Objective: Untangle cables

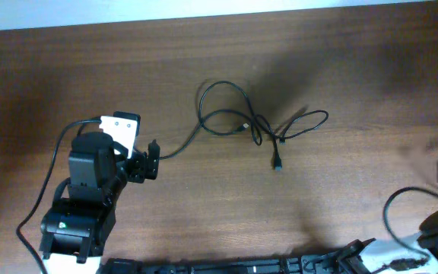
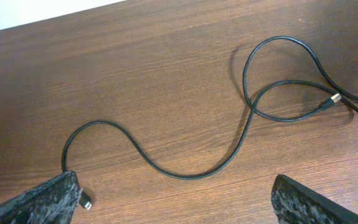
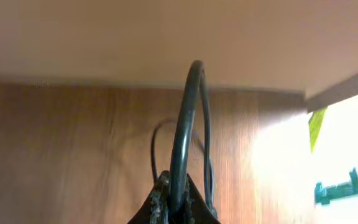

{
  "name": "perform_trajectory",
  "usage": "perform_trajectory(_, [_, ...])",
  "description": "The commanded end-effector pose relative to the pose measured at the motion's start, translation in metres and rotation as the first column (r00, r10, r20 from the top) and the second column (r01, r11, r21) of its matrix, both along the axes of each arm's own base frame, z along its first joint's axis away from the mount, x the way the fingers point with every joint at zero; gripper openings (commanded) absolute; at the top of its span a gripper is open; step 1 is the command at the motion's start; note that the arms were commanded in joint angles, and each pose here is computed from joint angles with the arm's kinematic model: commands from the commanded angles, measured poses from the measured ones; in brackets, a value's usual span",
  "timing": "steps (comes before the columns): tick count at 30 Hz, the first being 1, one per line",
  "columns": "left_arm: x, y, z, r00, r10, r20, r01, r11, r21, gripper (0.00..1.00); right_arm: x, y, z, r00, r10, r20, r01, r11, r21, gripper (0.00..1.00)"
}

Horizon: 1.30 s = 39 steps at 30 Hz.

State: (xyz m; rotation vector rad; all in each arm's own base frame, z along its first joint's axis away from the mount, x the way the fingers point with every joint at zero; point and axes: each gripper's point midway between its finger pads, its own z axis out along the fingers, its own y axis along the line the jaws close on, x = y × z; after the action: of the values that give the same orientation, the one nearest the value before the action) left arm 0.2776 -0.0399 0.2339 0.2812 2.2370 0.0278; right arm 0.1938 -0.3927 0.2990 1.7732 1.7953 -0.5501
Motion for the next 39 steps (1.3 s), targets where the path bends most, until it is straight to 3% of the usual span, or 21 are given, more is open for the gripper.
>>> perform_trajectory(1, [0.001,0.003,0.002,1.000,0.002,0.008,-0.003,1.000,0.018,0.99,0.009,-0.005,-0.035,0.998,0.006,0.061,-0.014,0.991,0.133,0.04])
perform_trajectory(2, [0.001,0.003,0.002,1.000,0.002,0.008,-0.003,1.000,0.018,0.99,0.012,-0.004,-0.042,0.998,0.015,0.064,-0.024,0.987,0.157,0.07])
perform_trajectory(5, [0.001,0.003,0.002,1.000,0.002,0.008,-0.003,1.000,0.018,0.99,0.024,0.001,-0.052,0.993,0.050,0.104,-0.071,0.976,0.207,0.83])
perform_trajectory(6, [0.001,0.003,0.002,1.000,0.002,0.008,-0.003,1.000,0.018,0.99,0.026,0.002,-0.052,0.992,0.055,0.111,-0.078,0.975,0.209,0.99])
perform_trajectory(10, [0.001,0.003,0.002,1.000,0.002,0.008,-0.003,1.000,0.018,0.99,0.032,0.011,-0.055,0.991,0.094,0.099,-0.115,0.966,0.232,0.99])
perform_trajectory(11, [0.001,0.003,0.002,1.000,0.002,0.008,-0.003,1.000,0.018,0.99,0.050,0.024,-0.057,0.968,0.219,0.120,-0.243,0.938,0.247,0.98])
perform_trajectory(12, [0.001,0.003,0.002,1.000,0.002,0.008,-0.003,1.000,0.018,0.99,0.078,0.046,-0.059,0.902,0.389,0.187,-0.427,0.866,0.260,0.99])
perform_trajectory(14, [0.001,0.003,0.002,1.000,0.002,0.008,-0.003,1.000,0.018,0.99,0.110,0.078,-0.063,0.793,0.551,0.260,-0.607,0.750,0.261,0.99])
perform_trajectory(18, [0.001,0.003,0.002,1.000,0.002,0.008,-0.003,1.000,0.018,0.99,0.176,0.186,-0.100,0.565,0.778,0.276,-0.815,0.474,0.334,0.99])
perform_trajectory(21, [0.001,0.003,0.002,1.000,0.002,0.008,-0.003,1.000,0.018,0.99,0.208,0.305,-0.124,0.258,0.921,0.290,-0.919,0.142,0.368,0.99])
perform_trajectory(25, [0.001,0.003,0.002,1.000,0.002,0.008,-0.003,1.000,0.018,0.99,0.212,0.445,-0.156,-0.063,0.956,0.288,-0.908,-0.174,0.380,0.99])
perform_trajectory(29, [0.001,0.003,0.002,1.000,0.002,0.008,-0.003,1.000,0.018,0.99,0.182,0.534,-0.175,-0.264,0.919,0.292,-0.833,-0.370,0.411,0.99])
perform_trajectory(33, [0.001,0.003,0.002,1.000,0.002,0.008,-0.003,1.000,0.018,0.99,0.162,0.566,-0.189,-0.354,0.904,0.240,-0.791,-0.427,0.438,0.99])
perform_trajectory(38, [0.001,0.003,0.002,1.000,0.002,0.008,-0.003,1.000,0.019,0.99,0.146,0.576,-0.223,-0.355,0.901,0.249,-0.774,-0.432,0.462,1.00])
perform_trajectory(39, [0.001,0.003,0.002,1.000,0.002,0.008,-0.003,1.000,0.019,0.99,0.145,0.577,-0.234,-0.353,0.900,0.256,-0.779,-0.435,0.452,0.79])
